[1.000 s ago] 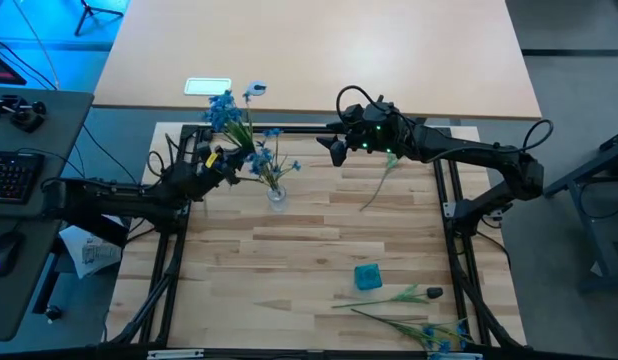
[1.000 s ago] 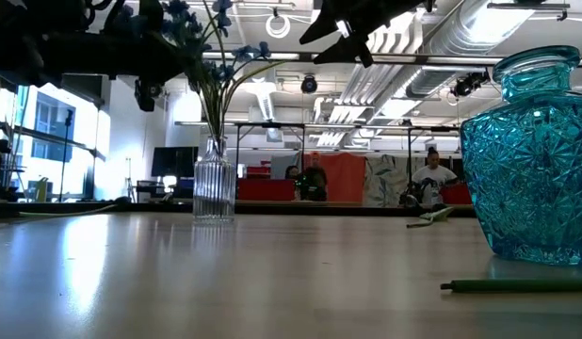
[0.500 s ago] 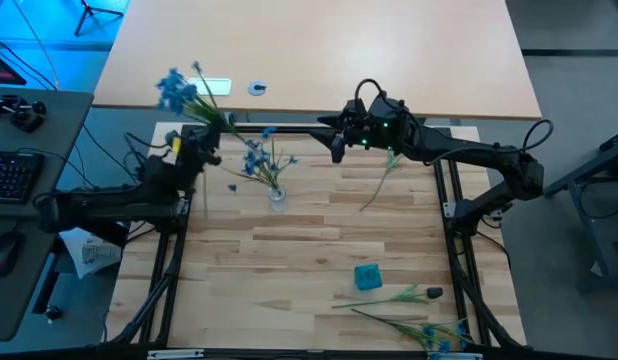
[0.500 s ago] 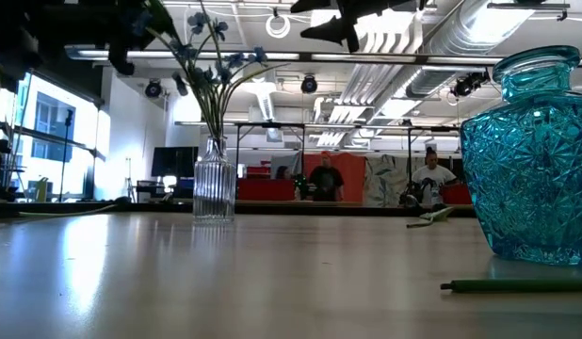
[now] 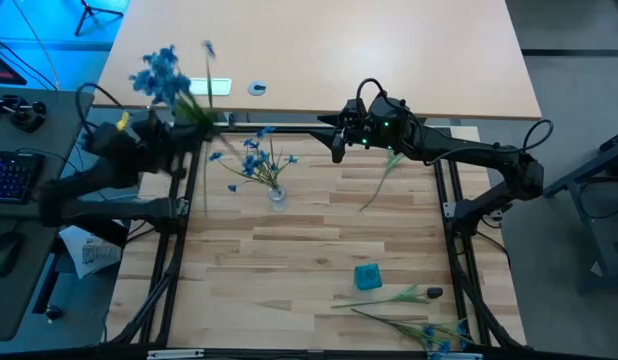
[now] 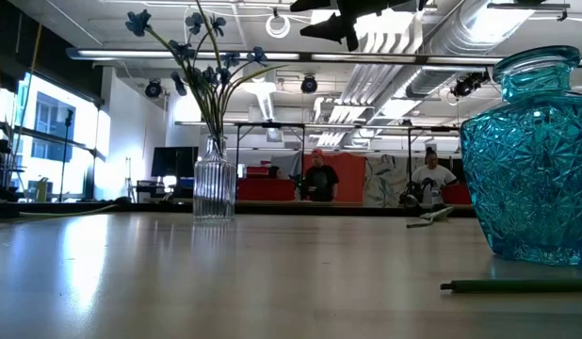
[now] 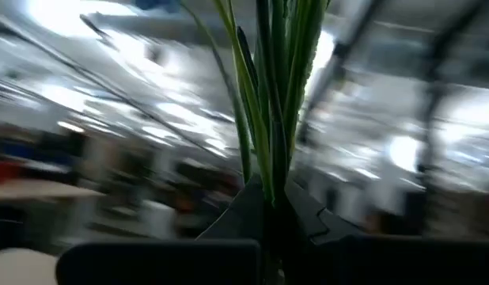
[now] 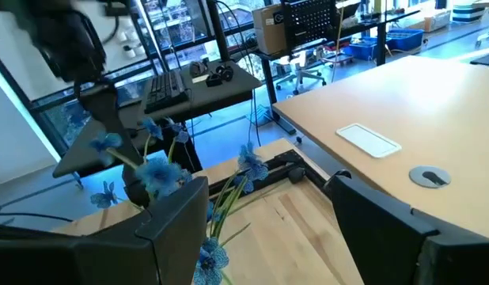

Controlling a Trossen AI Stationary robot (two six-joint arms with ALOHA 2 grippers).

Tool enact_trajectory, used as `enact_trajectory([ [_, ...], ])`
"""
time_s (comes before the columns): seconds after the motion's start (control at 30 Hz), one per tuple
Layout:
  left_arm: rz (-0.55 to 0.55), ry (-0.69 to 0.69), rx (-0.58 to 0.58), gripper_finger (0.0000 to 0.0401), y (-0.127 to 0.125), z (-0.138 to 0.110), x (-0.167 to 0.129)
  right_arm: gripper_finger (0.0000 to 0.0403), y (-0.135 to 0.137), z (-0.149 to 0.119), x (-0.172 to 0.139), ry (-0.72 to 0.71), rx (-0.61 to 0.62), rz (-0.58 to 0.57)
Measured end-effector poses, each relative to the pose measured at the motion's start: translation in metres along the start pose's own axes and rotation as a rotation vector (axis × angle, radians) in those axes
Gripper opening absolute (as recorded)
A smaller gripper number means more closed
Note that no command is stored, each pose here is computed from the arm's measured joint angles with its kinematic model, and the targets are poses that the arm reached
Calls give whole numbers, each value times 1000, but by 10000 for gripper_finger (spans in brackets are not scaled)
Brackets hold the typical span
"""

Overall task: Sort flowers into vase by color
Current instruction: Put the top light blue flowers into the transparent vase

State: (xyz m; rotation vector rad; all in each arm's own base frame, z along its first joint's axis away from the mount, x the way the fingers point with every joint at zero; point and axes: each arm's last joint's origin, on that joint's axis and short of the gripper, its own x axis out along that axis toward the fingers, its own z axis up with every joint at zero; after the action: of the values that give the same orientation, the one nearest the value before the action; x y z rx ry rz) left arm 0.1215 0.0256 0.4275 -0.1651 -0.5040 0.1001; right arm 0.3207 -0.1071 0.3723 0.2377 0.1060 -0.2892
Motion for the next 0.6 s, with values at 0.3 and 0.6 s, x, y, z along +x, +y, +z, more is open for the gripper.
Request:
enact_trajectory([
  [0.3,49,406,-111,0,-44,-62,19,264,1,0,0,8,-12,32],
  [0.6,278,450,-45,0,-94,-112,11,264,1,-1,0,12,-12,35],
])
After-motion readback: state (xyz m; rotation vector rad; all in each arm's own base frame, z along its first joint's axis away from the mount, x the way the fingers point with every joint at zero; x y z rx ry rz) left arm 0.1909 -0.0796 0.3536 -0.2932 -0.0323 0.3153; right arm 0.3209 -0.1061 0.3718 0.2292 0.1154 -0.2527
